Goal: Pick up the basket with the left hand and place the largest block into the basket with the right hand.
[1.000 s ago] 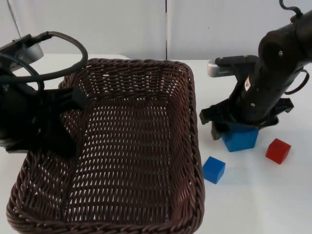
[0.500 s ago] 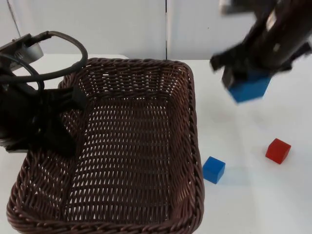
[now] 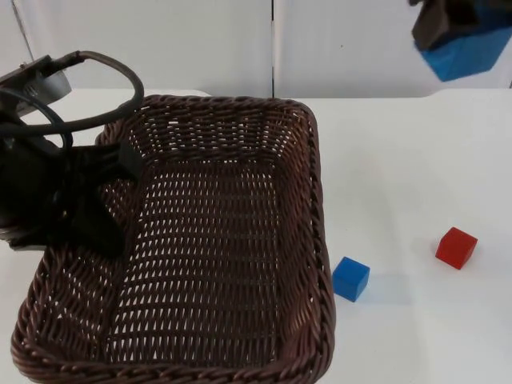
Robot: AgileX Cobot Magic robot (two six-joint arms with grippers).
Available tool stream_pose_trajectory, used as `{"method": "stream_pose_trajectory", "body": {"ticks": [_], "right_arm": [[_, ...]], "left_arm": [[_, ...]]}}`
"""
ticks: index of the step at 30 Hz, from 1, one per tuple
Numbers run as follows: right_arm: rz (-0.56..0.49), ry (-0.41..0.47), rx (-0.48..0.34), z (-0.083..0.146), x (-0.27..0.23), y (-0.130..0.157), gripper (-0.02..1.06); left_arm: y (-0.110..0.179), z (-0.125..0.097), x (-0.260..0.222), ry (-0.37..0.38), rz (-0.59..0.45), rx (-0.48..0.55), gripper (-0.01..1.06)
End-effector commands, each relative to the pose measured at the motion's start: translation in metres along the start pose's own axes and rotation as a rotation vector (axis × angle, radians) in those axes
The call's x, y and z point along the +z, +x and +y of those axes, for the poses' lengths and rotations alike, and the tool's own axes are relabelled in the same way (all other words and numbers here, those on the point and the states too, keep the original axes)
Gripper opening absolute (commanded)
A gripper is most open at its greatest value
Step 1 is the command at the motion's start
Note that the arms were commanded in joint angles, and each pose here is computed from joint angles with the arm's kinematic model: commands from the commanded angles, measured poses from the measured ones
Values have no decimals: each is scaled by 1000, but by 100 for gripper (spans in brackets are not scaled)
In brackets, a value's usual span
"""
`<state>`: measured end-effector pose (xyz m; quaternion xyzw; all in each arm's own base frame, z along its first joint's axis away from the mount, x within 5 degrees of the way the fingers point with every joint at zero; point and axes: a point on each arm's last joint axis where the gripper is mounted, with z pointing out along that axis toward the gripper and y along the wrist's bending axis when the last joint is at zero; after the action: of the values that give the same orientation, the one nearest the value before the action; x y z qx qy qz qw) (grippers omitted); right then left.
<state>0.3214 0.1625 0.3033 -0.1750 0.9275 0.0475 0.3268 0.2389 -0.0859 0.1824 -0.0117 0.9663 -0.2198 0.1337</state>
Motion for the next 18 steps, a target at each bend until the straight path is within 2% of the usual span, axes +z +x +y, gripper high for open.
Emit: {"method": "stream_pose_trajectory", "body": {"ticks": [1,13,18], "right_arm": [[2,4,-42,1,-8,0,0],[10,2,-45,1,-8,0,0],[19,-66,-72,7,-8,1,0]], "left_arm": [[0,-3,-2,21,-19,-25,0],[0,-3,-2,17,-16,-18,0],[0,-3,-2,17,-16,-18,0]]}}
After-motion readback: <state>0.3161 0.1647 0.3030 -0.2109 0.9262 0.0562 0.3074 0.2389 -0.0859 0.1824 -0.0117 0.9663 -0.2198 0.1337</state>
